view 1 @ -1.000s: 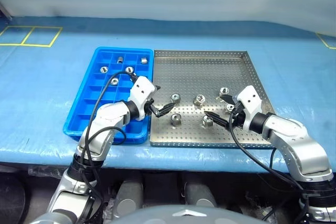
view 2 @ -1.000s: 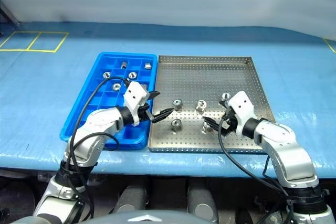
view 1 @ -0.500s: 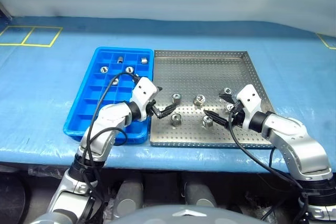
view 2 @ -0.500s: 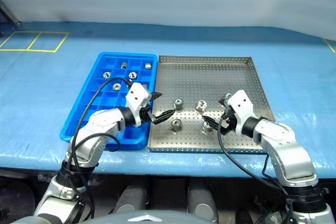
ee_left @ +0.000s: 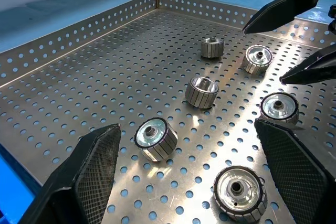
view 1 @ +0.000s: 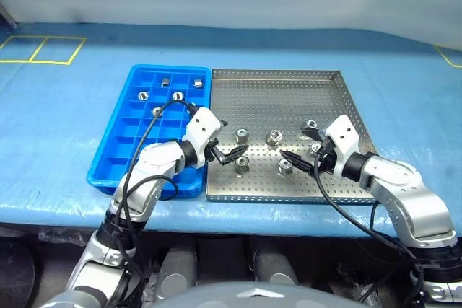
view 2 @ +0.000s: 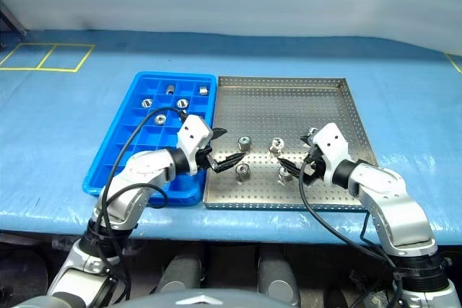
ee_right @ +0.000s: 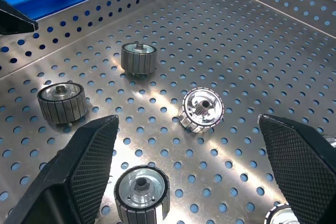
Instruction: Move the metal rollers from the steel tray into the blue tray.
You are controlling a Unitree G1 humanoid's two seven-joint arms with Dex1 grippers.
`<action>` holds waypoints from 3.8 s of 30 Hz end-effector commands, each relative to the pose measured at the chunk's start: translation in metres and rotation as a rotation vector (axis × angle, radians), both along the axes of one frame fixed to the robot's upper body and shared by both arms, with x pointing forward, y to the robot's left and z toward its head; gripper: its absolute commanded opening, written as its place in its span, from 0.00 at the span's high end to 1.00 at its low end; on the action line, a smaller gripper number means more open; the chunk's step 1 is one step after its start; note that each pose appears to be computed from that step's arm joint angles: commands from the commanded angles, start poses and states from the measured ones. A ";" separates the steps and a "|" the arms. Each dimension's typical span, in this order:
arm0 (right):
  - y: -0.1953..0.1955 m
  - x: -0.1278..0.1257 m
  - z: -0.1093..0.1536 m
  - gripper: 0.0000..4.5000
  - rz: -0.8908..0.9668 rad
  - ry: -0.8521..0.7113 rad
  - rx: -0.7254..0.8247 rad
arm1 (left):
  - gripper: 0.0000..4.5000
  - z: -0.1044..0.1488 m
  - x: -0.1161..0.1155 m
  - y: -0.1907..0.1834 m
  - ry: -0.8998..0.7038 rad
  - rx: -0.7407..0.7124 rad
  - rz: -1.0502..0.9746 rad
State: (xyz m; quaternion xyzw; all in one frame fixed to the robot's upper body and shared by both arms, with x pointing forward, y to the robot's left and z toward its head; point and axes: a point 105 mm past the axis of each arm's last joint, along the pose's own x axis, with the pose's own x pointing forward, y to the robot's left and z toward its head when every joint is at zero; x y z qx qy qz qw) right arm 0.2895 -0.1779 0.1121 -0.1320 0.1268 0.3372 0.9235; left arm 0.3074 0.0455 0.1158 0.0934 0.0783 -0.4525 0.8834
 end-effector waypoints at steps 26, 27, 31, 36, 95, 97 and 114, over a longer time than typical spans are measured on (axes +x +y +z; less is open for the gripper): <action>0.005 0.000 0.010 0.00 0.001 -0.070 -0.007 | 0.30 -0.063 -0.003 -0.029 0.071 0.382 -0.126; 0.005 0.000 0.010 0.00 -0.002 -0.072 -0.008 | 0.37 -0.063 -0.003 -0.029 0.073 0.380 -0.125; 0.006 0.002 0.010 0.00 -0.008 -0.078 -0.013 | 0.59 -0.062 -0.005 -0.028 0.087 0.366 -0.119; 0.009 0.004 0.010 0.00 0.000 -0.082 -0.015 | 0.59 -0.056 -0.004 -0.028 0.077 0.323 -0.106; 0.025 -0.002 0.013 0.00 0.074 -0.099 0.022 | 0.15 0.044 0.062 -0.002 -0.105 -0.352 0.431; 0.022 -0.003 0.012 0.00 0.060 -0.099 0.004 | 0.15 0.027 0.052 -0.025 -0.037 -0.256 0.250; 0.013 -0.015 0.009 0.00 -0.003 -0.102 -0.008 | 0.23 -0.056 0.063 -0.038 0.105 0.262 0.215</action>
